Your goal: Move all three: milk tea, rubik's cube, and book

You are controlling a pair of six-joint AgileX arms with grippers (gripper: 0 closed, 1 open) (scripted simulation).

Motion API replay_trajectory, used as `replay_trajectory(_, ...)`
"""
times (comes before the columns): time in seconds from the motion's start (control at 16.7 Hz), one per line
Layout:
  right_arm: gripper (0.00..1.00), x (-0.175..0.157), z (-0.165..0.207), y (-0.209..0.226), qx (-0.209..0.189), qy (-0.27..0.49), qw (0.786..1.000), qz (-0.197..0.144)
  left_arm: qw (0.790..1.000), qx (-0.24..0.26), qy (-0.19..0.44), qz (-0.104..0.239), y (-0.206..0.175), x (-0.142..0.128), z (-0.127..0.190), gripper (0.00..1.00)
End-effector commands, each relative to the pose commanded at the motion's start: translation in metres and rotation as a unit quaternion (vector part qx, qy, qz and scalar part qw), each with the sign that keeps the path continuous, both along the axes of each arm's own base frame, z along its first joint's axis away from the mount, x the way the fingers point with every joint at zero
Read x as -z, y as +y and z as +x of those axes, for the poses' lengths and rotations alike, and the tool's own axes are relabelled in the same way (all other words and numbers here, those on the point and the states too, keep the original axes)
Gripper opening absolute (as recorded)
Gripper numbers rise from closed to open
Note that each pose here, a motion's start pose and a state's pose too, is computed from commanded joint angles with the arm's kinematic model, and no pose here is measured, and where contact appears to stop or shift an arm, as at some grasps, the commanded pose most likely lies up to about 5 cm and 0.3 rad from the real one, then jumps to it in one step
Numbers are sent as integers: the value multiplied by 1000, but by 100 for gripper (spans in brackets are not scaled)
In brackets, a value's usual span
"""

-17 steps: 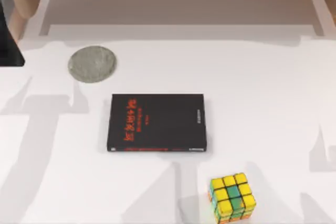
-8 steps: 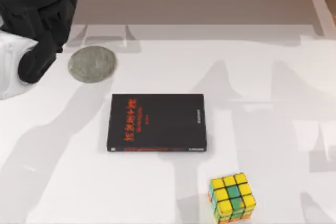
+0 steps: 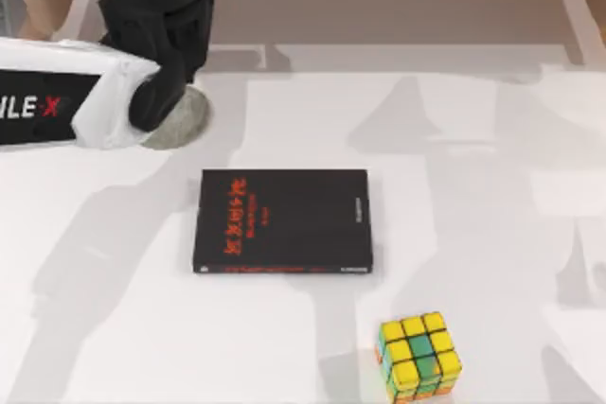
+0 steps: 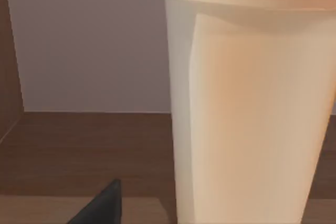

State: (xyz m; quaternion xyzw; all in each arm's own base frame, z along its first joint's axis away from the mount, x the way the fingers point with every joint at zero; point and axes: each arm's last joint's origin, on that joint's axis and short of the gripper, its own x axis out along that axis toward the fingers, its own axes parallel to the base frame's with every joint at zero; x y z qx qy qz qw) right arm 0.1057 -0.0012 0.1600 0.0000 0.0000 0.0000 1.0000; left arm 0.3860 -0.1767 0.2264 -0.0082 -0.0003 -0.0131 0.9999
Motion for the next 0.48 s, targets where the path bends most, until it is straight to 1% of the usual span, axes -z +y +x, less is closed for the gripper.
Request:
replay_trajectory(0.3, 100, 0, 0, 0, 0, 0, 1000, 0, 1000, -1, 2, 1, 1, 1, 3, 100)
replay_trajectory(0.48, 100, 0, 0, 0, 0, 0, 1000, 0, 1000, 0, 0, 0, -2, -1, 24, 100)
